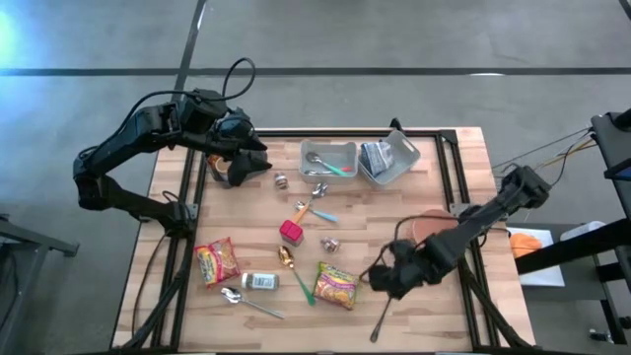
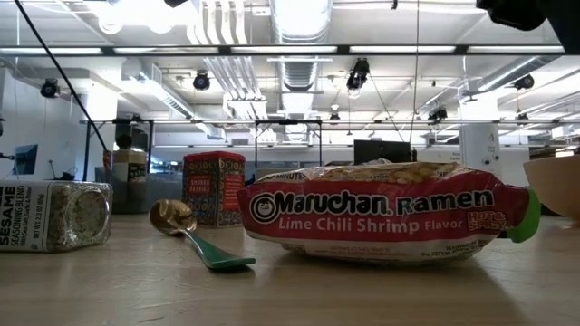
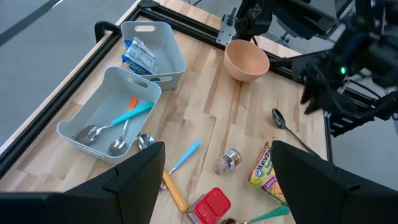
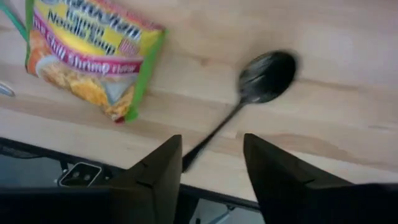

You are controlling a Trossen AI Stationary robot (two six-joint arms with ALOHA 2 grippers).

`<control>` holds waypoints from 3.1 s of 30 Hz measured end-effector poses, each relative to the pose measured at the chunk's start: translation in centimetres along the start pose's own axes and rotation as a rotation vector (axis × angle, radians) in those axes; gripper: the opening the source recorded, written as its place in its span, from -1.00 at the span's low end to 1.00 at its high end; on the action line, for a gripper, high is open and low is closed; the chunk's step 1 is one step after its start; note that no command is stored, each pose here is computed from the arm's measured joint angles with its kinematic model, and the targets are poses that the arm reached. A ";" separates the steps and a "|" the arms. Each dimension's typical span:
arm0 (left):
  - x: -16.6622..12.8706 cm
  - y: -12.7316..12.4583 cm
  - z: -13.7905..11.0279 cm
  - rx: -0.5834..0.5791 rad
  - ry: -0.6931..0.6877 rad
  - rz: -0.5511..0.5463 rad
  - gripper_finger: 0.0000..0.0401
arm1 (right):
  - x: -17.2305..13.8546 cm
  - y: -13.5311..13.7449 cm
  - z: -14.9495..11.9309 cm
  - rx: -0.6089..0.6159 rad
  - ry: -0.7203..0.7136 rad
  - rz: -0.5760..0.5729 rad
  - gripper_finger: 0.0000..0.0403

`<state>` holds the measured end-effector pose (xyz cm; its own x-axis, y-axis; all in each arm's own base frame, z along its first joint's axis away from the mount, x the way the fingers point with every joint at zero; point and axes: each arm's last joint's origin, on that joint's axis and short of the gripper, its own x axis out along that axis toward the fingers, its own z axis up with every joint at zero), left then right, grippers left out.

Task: Pick & Place Food Item
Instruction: Put the black spoon into the left gray bin

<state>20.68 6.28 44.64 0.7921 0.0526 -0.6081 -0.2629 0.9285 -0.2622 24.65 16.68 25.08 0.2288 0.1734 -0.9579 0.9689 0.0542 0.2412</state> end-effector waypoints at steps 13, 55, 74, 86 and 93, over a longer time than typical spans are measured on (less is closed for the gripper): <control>0.0 0.1 -0.5 -0.042 0.053 0.010 0.48 | 5.7 3.1 -3.2 0.008 -0.022 -0.081 -0.59; -0.2 -0.1 -1.6 -0.099 0.177 -0.079 0.48 | 10.6 -1.0 -3.9 0.074 -0.094 -0.104 0.37; -0.2 -0.1 -1.6 -0.128 0.185 -0.094 0.48 | 11.6 -2.1 -3.0 0.058 -0.097 -0.127 -0.50; -0.2 -0.1 -1.6 -0.138 0.185 -0.093 0.48 | 11.6 -1.8 -2.9 0.015 -0.103 -0.109 -0.93; -0.2 -0.1 -1.6 -0.138 0.186 -0.095 0.48 | 9.2 -1.0 -2.5 -0.060 -0.249 -0.123 -0.94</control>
<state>19.69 5.56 43.57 0.7053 -0.1127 -0.6999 -0.2748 0.8666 -0.4165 25.56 20.63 16.43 0.1334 -0.0846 -0.9874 0.9852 0.1197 0.1229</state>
